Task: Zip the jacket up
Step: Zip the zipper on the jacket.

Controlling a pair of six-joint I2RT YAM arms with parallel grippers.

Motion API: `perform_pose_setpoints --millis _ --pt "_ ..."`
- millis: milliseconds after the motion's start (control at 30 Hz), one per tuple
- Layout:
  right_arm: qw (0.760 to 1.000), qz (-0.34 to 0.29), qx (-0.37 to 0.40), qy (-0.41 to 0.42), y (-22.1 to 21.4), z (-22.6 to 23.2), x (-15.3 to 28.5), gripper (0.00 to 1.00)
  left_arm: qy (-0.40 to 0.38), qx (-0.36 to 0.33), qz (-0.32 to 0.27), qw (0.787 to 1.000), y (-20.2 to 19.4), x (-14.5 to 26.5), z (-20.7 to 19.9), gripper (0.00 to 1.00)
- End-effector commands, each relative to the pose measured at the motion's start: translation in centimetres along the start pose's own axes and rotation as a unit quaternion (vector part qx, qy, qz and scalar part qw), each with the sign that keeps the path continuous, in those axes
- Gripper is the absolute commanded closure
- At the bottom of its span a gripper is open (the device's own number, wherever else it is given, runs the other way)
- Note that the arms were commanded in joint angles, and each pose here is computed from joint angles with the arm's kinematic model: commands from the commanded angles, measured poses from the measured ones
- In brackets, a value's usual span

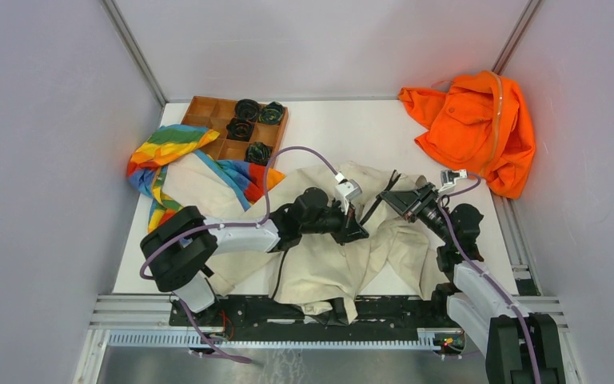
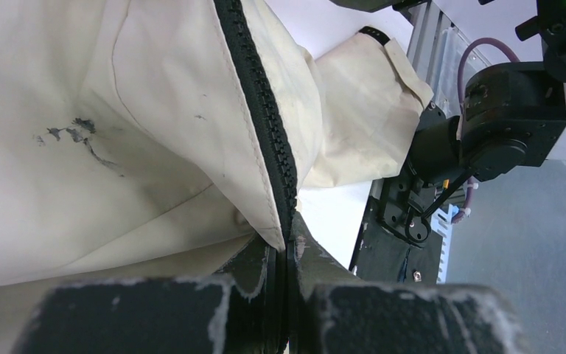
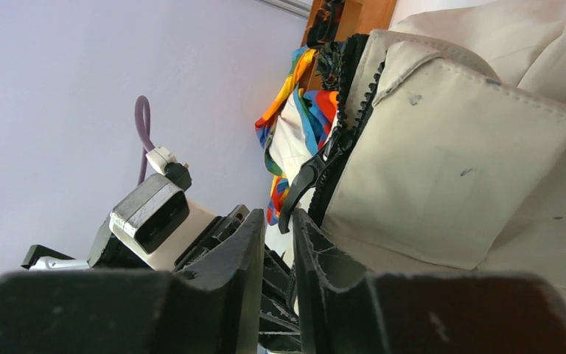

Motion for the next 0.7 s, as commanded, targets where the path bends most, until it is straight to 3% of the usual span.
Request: perform_pose_setpoints --millis 0,133,267,400,533,667 --pt "1.000 -0.006 0.019 0.017 0.1 0.7 -0.1 0.77 0.000 -0.031 -0.038 0.999 1.5 -0.1 -0.5 0.98" --pt "1.000 -0.007 0.010 -0.009 -0.1 -0.5 0.2 0.76 0.013 -0.045 -0.041 0.998 1.5 0.1 -0.4 0.98" --pt "1.000 -0.010 0.008 -0.008 0.0 -0.3 0.2 0.58 0.037 -0.068 -0.049 0.996 1.6 0.5 -0.3 0.98" --pt "1.000 -0.014 0.002 -0.008 0.1 -0.2 0.1 0.50 0.065 -0.098 -0.053 0.992 1.8 0.5 -0.4 0.98" --pt "1.000 -0.015 -0.003 -0.009 0.1 -0.3 0.1 0.51 0.090 -0.118 -0.055 0.987 1.9 0.5 -0.5 0.98" --pt "1.000 -0.016 -0.001 -0.005 0.1 -0.3 0.1 0.63 0.099 -0.141 -0.046 0.984 1.9 0.3 -0.7 0.98"
Point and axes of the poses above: each gripper's point midway between its finger pads, its own x axis back along the fingers, its own z axis along the line the jaws close on, y = z × x, the point moved 5 cm from there along x, back along the fingers, and after that the axes turned 13 degrees about -x, right-handed, at the moved point
